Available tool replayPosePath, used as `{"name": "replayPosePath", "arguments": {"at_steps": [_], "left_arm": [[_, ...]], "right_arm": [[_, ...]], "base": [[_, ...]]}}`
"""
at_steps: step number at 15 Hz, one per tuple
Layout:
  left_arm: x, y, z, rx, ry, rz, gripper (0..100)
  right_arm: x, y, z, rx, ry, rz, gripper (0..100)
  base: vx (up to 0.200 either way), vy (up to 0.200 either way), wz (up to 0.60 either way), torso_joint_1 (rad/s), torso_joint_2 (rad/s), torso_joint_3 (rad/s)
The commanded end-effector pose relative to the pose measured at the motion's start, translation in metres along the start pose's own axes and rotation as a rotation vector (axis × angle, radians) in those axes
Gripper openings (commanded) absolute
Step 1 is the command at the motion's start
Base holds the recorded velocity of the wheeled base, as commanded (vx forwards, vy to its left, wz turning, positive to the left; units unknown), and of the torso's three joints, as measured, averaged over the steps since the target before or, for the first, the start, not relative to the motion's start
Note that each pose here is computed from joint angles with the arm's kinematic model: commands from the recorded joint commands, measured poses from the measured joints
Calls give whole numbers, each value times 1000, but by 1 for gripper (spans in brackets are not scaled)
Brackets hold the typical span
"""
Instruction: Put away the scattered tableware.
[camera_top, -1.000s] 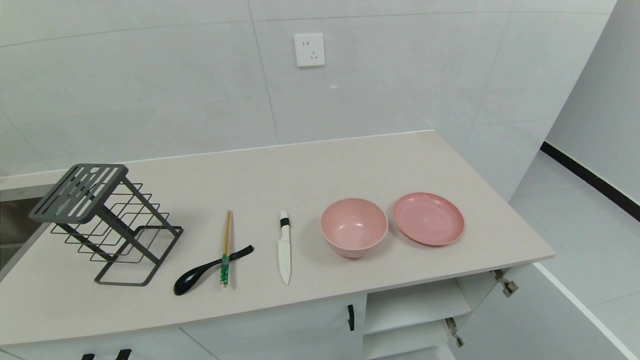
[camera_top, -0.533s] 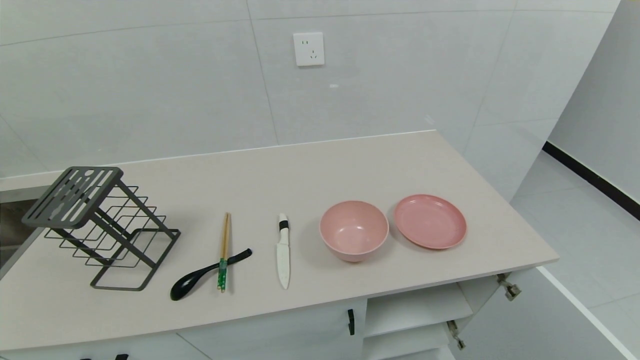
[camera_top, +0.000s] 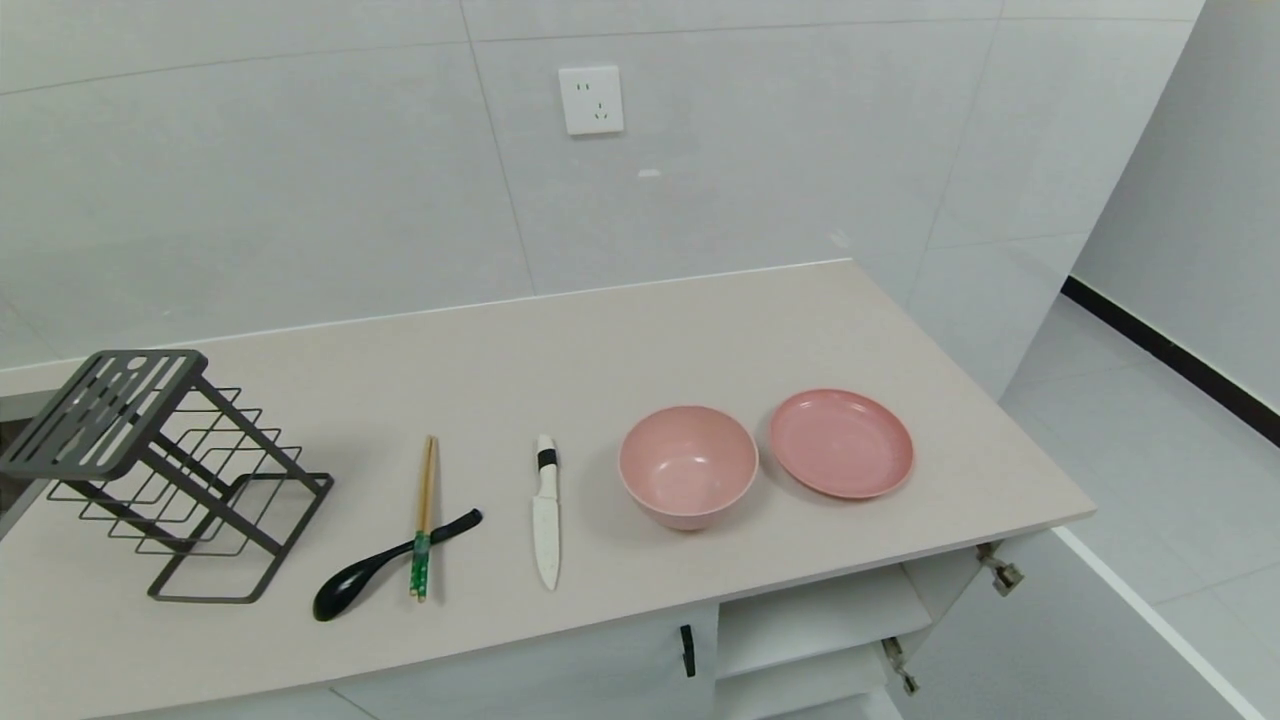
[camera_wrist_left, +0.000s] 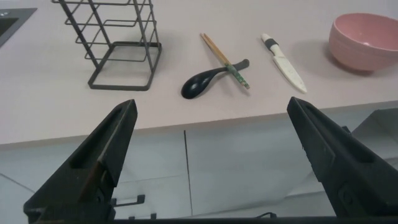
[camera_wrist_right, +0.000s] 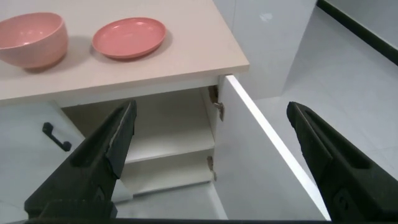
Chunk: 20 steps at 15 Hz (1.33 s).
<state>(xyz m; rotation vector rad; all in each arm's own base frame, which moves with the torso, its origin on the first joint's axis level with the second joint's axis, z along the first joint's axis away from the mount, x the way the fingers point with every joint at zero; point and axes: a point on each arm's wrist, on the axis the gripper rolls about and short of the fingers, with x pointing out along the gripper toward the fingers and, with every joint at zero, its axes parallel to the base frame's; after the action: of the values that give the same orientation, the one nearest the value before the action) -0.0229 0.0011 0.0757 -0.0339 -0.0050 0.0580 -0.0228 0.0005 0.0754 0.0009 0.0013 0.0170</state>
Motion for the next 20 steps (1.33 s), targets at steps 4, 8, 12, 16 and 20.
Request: {"name": "replayPosePath", "arguments": {"at_steps": [4, 8, 12, 16, 20], "left_arm": [[0, 0, 0, 0, 1, 0, 100], [0, 0, 0, -3, 1, 0, 100], [0, 0, 0, -1, 1, 0, 100], [0, 0, 0, 0, -1, -1, 100], [0, 0, 0, -1, -1, -1, 100]], "right_arm": [[0, 0, 0, -1, 0, 0, 100], [0, 0, 0, 2, 0, 0, 100], [0, 0, 0, 1, 0, 0, 100], [0, 0, 0, 13, -3, -3, 100], [0, 0, 2, 20, -17, -20, 100]], "base": [[50, 0, 0, 1, 1, 1], [100, 0, 0, 0, 2, 1], [0, 0, 0, 0, 0, 0], [0, 0, 0, 0, 0, 0], [0, 0, 0, 0, 0, 0]]}}
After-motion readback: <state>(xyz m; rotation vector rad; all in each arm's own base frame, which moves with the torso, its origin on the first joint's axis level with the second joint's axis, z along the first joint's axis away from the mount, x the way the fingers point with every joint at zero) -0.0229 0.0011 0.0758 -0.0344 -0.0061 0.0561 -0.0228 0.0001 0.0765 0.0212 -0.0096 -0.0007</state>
